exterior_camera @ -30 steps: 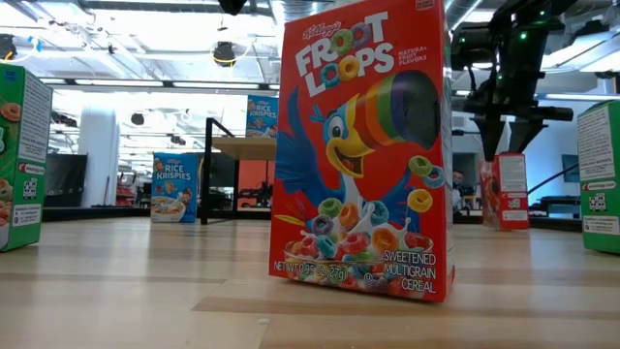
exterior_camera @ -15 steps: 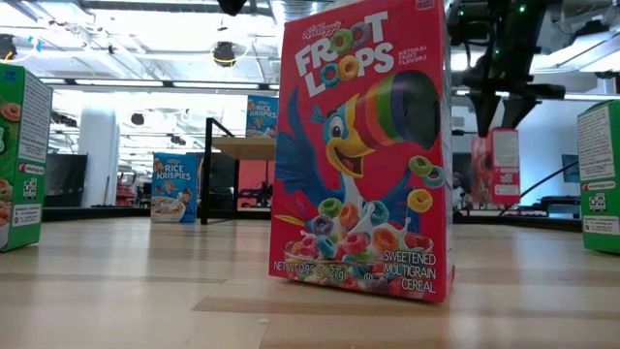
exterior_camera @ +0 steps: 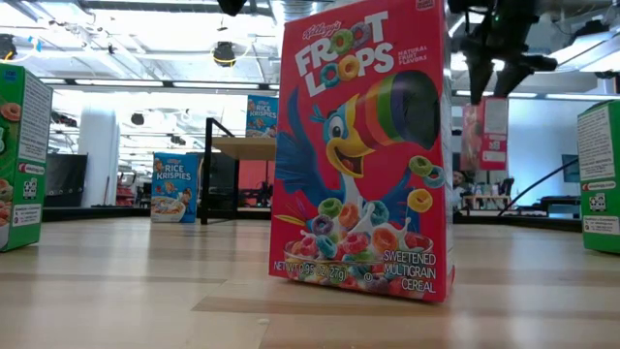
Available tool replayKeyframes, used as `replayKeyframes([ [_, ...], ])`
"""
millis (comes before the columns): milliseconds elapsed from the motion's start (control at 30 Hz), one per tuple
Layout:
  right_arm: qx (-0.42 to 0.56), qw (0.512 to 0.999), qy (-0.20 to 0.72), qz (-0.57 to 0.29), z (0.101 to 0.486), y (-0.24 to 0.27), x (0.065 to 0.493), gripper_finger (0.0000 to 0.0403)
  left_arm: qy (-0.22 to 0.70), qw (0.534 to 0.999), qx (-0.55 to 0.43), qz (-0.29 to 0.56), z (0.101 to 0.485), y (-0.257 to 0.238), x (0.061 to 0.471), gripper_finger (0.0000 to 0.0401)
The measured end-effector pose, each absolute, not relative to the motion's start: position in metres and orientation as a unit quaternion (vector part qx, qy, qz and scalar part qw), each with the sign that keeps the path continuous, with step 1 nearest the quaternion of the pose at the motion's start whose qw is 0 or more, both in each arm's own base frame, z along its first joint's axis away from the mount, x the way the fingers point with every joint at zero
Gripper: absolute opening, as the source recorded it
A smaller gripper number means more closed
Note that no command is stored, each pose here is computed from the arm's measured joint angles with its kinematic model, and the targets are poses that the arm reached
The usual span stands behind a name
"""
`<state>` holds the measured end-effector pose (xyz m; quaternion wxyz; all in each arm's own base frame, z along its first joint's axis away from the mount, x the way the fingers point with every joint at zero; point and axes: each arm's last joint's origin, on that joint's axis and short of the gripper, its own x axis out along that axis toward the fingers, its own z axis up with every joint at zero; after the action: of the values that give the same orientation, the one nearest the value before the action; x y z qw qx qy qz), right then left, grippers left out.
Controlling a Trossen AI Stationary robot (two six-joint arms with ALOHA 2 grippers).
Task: Stack cereal on shelf
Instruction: Put the top right red cereal box on the shelf
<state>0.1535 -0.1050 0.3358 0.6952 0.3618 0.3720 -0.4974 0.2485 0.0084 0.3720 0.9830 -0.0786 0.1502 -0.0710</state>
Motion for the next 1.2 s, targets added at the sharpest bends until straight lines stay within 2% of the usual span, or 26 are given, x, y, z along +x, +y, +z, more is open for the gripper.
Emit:
replayKeyframes([
  [400, 0.326, 0.741, 0.324, -0.490, 0.381, -0.105, 0.148, 0.0194, 0.150, 0.983, -0.079, -0.071, 0.372, 0.008, 0.248, 0.0224],
  [600, 0.313, 0.747, 0.291, -0.509, 0.399, -0.107, 0.143, 0.0194, 0.151, 0.983, -0.083, -0.070, 0.372, 0.008, 0.248, 0.0224],
  [1200, 0.241, 0.820, 0.248, -0.456, 0.417, -0.104, 0.159, 0.0194, 0.151, 0.982, -0.089, -0.069, 0.372, 0.008, 0.248, 0.0224],
])
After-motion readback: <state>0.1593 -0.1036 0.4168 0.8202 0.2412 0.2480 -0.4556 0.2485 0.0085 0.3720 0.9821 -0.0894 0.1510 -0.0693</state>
